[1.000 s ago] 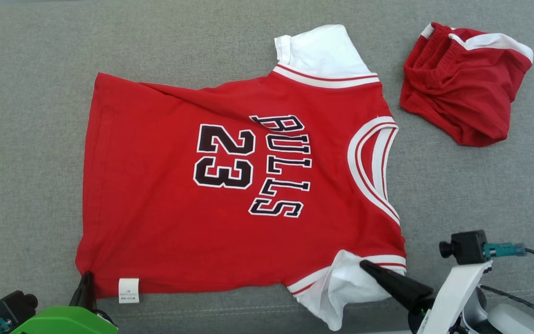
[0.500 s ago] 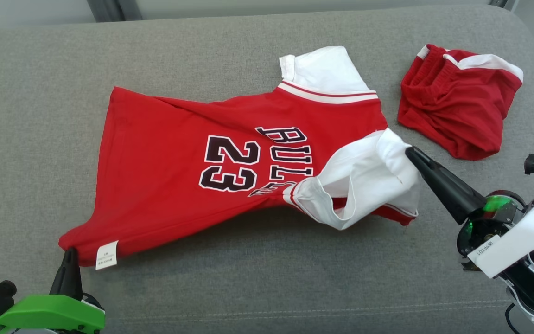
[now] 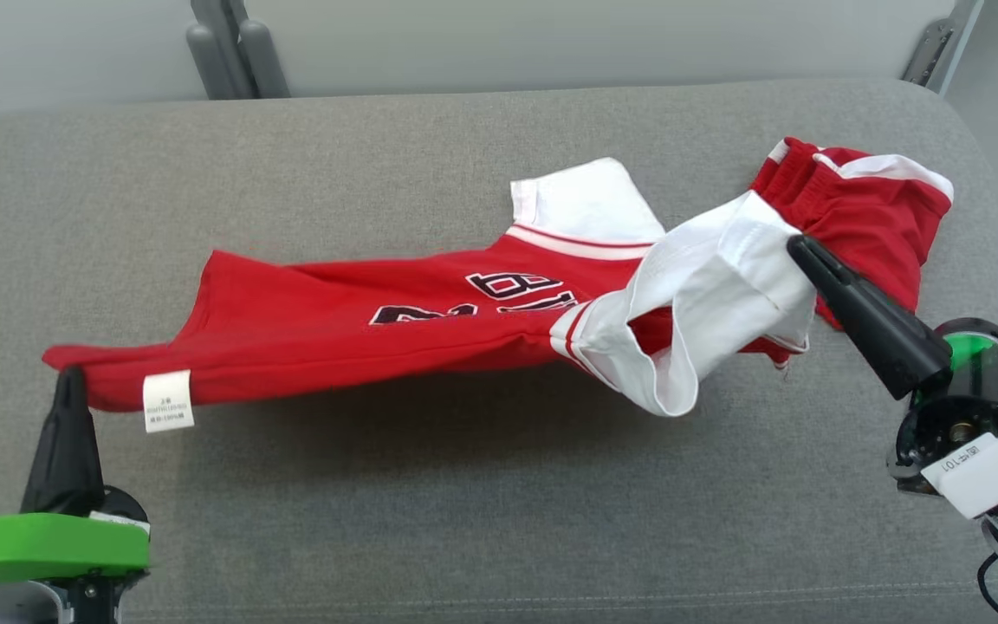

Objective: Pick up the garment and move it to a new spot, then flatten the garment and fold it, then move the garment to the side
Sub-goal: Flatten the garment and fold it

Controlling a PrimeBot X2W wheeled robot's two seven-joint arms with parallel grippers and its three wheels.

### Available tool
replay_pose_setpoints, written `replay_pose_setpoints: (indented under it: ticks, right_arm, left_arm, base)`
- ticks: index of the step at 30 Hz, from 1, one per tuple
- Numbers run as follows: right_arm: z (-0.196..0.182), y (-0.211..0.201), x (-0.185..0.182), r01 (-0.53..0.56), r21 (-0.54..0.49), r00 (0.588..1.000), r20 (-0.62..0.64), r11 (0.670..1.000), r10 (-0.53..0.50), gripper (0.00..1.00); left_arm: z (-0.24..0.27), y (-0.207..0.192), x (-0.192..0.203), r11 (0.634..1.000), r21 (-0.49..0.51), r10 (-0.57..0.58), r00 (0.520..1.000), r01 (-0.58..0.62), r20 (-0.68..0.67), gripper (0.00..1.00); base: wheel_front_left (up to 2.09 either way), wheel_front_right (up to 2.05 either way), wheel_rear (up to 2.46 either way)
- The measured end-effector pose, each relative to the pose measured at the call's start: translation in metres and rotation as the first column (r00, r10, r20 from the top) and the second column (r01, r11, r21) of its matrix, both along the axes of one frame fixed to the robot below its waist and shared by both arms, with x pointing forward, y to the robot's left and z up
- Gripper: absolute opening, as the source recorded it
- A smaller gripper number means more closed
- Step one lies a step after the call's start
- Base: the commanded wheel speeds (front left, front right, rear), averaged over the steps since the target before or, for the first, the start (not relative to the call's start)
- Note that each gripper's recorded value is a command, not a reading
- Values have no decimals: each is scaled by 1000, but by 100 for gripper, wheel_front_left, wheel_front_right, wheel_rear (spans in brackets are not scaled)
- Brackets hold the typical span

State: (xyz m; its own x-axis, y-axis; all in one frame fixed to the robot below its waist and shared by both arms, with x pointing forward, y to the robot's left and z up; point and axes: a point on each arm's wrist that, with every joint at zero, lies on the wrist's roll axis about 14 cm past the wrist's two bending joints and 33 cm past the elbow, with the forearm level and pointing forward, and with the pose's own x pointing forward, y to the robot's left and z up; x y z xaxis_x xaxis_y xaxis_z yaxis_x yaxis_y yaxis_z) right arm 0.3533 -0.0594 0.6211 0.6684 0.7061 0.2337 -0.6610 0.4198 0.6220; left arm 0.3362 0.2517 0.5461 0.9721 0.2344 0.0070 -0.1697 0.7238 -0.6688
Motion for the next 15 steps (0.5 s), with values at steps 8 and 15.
replay_pose_setpoints:
  ticks: [8, 15]
  right_arm:
    - [92, -13, -23, -1, 136, 961, 273, 991, -37, 0]
    - [156, -36, -36, 13, 249, 902, 415, 968, -119, 0]
  left_arm:
    - [87, 4, -13, 1000, 18, -7, 963, 2, 268, 0]
    - [173, -5, -25, 989, 140, -99, 870, 34, 484, 0]
  base:
    - [0, 0, 0]
    - [0, 0, 0]
